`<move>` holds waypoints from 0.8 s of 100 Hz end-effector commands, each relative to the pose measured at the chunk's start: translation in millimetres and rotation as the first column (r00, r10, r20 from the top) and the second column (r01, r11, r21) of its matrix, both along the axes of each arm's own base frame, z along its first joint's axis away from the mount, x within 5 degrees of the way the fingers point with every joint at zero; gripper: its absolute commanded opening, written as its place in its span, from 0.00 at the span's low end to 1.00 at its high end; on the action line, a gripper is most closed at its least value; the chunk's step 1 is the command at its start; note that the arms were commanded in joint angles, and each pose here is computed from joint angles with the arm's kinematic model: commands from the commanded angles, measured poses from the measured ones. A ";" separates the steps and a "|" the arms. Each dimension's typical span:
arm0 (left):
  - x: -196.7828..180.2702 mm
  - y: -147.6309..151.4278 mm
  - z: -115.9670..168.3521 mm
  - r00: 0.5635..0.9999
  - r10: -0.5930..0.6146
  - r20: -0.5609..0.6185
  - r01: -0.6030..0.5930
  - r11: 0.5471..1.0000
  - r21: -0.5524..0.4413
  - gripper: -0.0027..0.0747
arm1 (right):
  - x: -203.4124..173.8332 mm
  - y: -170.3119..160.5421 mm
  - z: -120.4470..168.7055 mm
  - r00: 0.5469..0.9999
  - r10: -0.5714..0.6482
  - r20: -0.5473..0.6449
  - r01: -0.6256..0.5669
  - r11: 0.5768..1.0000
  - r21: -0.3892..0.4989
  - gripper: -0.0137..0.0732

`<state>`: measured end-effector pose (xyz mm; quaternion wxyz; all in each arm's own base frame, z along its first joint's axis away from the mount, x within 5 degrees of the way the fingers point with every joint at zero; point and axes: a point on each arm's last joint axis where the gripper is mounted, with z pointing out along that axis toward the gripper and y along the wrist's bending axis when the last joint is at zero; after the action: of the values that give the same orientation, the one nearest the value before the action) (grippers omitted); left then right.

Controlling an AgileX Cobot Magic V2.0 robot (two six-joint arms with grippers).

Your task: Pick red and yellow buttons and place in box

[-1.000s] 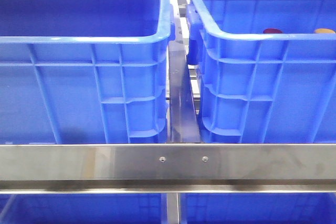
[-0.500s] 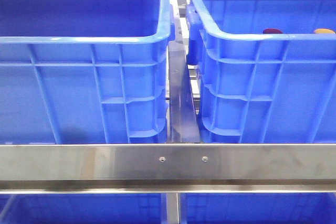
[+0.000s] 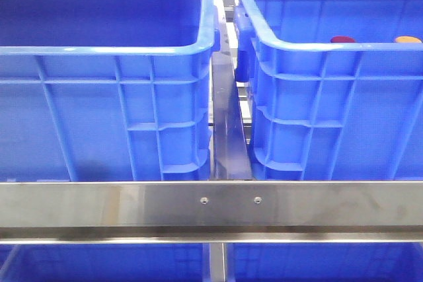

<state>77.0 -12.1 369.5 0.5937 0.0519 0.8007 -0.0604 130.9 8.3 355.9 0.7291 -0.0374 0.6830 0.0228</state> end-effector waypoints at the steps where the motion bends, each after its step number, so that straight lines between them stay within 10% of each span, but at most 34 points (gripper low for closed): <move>1: 0.8 -0.8 13.7 0.996 -0.004 0.087 0.007 1.000 -0.027 0.01 | -13.7 3.2 3.8 0.998 0.043 0.055 -0.049 0.994 0.098 0.74; 39: 0.8 -0.8 13.7 0.996 -0.004 0.087 0.007 1.000 -0.027 0.01 | -28.1 3.0 -0.9 0.995 0.043 0.089 -0.052 0.994 0.097 0.08; 80: 0.8 -0.8 13.7 0.996 -0.004 0.087 0.007 1.000 -0.027 0.01 | -28.1 3.0 -0.9 0.995 0.043 0.089 -0.052 0.994 0.097 0.08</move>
<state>77.0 -12.1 369.5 0.5937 0.0519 0.8007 -0.0604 104.6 8.7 344.3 0.7470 -0.0398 0.6631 0.0255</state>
